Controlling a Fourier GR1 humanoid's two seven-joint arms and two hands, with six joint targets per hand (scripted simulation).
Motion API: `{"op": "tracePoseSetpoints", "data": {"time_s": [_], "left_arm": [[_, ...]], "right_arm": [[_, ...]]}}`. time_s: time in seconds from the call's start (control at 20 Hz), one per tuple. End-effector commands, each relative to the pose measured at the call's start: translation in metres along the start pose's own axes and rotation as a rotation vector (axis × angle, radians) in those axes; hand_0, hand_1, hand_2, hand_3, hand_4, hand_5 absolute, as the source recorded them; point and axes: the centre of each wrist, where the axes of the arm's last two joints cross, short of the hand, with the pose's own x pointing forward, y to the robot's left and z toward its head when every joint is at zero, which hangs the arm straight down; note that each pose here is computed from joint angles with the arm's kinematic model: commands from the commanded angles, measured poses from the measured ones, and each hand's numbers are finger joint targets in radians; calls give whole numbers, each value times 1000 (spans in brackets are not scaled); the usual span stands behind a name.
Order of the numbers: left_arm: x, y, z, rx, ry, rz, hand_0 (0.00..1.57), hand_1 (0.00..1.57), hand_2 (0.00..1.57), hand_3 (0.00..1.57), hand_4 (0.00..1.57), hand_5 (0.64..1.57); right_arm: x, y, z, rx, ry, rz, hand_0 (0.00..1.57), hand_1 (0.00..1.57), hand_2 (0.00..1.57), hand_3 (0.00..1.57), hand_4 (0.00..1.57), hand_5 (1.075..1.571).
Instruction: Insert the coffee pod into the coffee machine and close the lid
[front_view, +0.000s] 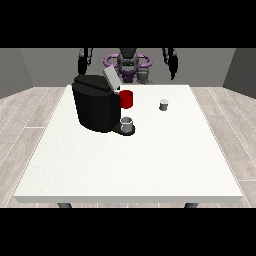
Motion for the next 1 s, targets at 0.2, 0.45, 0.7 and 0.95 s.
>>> {"op": "tracePoseSetpoints", "data": {"time_s": [0.2, 0.45, 0.7, 0.95], "left_arm": [[-7, 5, 19, -59, -76, 47, 0, 0, 0, 0, 273, 1571], [-13, 17, 29, -74, -97, 21, 0, 0, 0, 0, 240, 1571], [-2, 19, 13, -66, -76, -183, 0, 0, 0, 0, 0, 1571], [7, 70, -14, -52, 0, -214, 0, 0, 0, 0, 0, 1571]], "right_arm": [[-23, -8, 8, -28, 49, -71, 0, 0, 0, 0, 128, 1571], [-35, -6, 13, -255, -88, -136, 0, 0, 0, 0, 94, 1571], [-29, 6, 13, -206, -81, -128, 0, 0, 0, 0, 217, 1571], [-3, 7, -4, -171, -100, -158, 0, 0, 0, 0, 134, 1571]]}}
